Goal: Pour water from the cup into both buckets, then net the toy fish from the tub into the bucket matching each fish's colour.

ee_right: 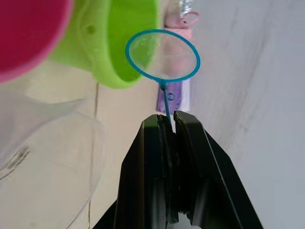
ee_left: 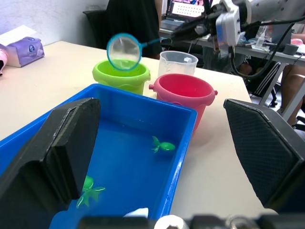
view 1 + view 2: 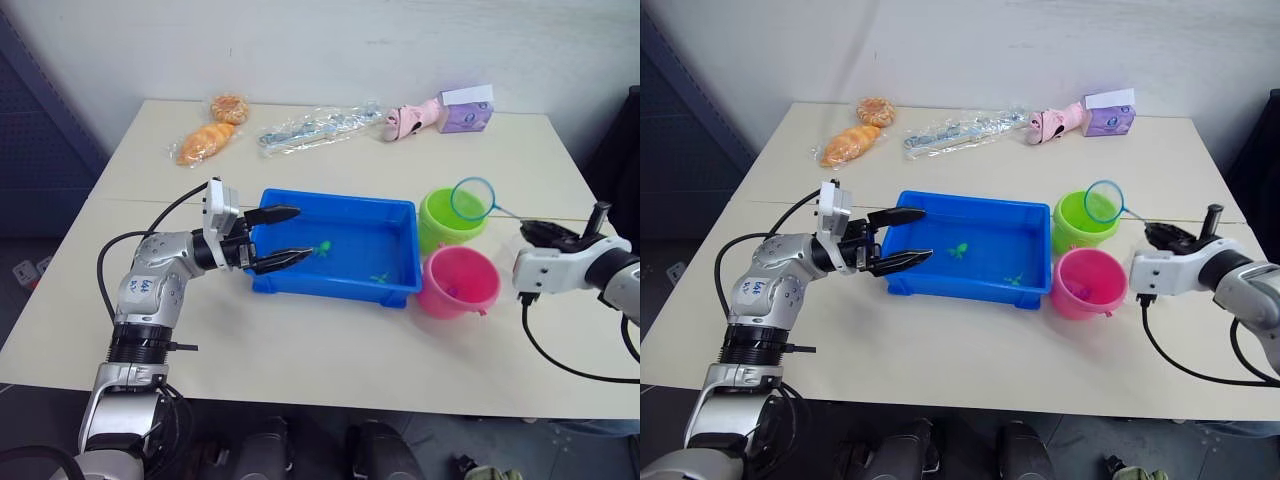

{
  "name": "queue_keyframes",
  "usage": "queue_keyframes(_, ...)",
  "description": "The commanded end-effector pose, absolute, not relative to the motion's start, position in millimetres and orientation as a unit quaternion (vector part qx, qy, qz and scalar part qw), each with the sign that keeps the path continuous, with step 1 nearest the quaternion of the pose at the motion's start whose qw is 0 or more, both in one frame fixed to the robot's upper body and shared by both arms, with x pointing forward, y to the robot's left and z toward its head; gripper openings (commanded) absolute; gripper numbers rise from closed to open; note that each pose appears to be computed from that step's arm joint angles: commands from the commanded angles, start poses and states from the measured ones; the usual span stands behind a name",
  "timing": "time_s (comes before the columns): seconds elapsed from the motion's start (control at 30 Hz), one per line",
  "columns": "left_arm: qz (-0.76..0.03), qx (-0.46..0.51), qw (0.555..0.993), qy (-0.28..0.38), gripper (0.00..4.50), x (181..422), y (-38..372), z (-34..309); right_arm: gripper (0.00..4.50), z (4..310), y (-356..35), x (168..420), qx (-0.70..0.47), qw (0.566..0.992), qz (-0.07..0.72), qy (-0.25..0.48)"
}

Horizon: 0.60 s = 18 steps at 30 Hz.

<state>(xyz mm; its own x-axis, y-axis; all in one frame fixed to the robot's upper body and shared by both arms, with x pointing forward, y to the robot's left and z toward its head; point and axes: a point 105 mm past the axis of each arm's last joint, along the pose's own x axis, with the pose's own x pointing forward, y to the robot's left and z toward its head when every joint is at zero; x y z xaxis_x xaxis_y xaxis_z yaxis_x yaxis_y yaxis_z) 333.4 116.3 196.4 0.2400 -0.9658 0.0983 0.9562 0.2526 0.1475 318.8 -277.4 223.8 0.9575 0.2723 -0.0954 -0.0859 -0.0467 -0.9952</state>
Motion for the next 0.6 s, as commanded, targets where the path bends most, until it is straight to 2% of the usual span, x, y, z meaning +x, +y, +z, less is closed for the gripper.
queue_keyframes(0.03, -0.61, 0.046, 0.786, -0.095, 4.46, 330, 132, 204, 0.0, 263, -249, 310, -0.617, 0.758, 0.156, -0.142)
queue_keyframes(0.07, -0.61, 0.05, 0.786, -0.089, 4.46, 328, 139, 201, 0.0, 264, -238, 307, -0.597, 0.767, 0.185, -0.147)
queue_keyframes(0.23, -0.614, 0.081, 0.783, -0.052, 4.46, 322, 167, 190, 0.0, 247, -189, 298, -0.585, 0.733, 0.326, -0.117)
queue_keyframes(0.33, -0.628, 0.098, 0.771, -0.034, 4.46, 317, 172, 185, 0.0, 223, -170, 294, -0.618, 0.674, 0.396, -0.079)
queue_keyframes(0.5, -0.635, 0.099, 0.765, -0.025, 4.46, 315, 171, 184, 0.0, 209, -174, 310, -0.689, 0.599, 0.407, -0.022)
queue_keyframes(0.6, -0.636, 0.095, 0.765, -0.025, 4.46, 314, 166, 183, 0.0, 211, -181, 321, -0.715, 0.581, 0.388, -0.005)
